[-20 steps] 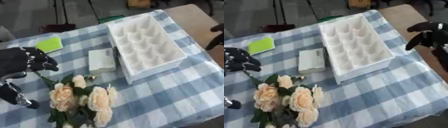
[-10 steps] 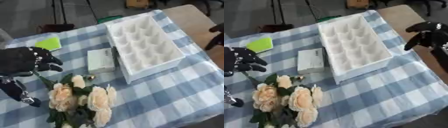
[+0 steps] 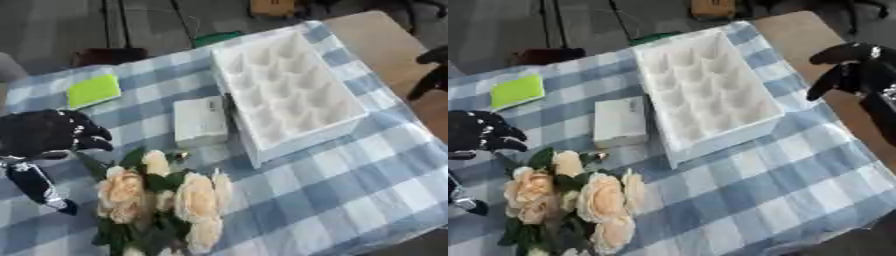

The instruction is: Pick up objects on the table and place them in the box.

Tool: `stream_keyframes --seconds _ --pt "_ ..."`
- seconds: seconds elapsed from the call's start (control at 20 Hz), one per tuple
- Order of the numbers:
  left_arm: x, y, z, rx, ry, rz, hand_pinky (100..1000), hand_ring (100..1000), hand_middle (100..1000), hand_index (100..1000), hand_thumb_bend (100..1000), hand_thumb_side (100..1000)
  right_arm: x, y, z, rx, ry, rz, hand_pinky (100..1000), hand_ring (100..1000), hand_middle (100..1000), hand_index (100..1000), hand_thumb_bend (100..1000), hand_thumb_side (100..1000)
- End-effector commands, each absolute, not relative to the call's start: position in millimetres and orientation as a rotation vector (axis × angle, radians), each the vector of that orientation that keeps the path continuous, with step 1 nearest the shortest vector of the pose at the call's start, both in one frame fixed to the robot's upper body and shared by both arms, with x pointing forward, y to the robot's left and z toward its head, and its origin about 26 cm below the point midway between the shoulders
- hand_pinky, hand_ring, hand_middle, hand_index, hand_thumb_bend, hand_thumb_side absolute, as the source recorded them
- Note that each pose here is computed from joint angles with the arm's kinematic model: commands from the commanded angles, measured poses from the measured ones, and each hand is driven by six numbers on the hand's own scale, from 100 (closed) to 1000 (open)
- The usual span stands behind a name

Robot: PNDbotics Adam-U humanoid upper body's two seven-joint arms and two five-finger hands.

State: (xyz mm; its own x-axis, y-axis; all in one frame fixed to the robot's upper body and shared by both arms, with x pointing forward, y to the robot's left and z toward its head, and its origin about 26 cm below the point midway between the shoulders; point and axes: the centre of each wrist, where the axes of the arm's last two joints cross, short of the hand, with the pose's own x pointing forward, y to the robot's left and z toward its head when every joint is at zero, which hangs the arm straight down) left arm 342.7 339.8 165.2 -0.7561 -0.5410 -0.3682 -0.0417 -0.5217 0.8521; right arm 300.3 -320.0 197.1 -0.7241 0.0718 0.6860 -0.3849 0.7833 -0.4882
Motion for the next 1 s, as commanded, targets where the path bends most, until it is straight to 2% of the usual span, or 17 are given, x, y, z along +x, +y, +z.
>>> stream_keyframes --seconds 0.05,0.4,0.7,0.8,0.85,0.9,0.95,1.0 --pt "346.6 340.6 170.5 0.917 -1.333 -2.356 816 773 795 862 863 561 298.8 -319.9 206.3 0.225 -2.273 0.844 579 585 740 778 100 732" --pt "355.0 332.0 162.9 0.905 -1.371 -2.357 803 760 781 842 862 532 299.1 -319.1 206.0 0.23 -2.274 0.844 578 584 740 777 100 735" --pt "361.1 328.7 154.2 0.948 -1.38 -2.327 769 700 720 790 798 407 299.5 -318.1 206.2 0.233 -2.275 0.845 578 583 740 777 100 754" --pt "363.1 328.5 150.7 0.959 -1.389 -2.317 767 696 716 787 793 400 299.6 -317.7 206.2 0.234 -2.275 0.846 578 583 740 777 100 754" --pt "363.9 328.5 149.6 0.964 -1.396 -2.312 742 655 677 757 725 375 299.6 -317.6 206.2 0.234 -2.275 0.846 578 583 740 777 100 756" --pt "365.2 328.4 148.6 0.975 -1.418 -2.292 737 646 669 750 711 370 299.7 -317.5 206.1 0.235 -2.275 0.846 578 583 740 777 100 756" --pt "366.2 328.6 147.2 0.984 -1.433 -2.279 705 592 613 708 564 323 299.7 -317.3 206.1 0.236 -2.275 0.846 578 583 740 777 100 761" --pt "367.6 329.0 146.4 1.0 -1.464 -2.245 701 586 607 703 582 324 299.7 -317.3 206.1 0.235 -2.275 0.846 578 583 740 777 100 757"
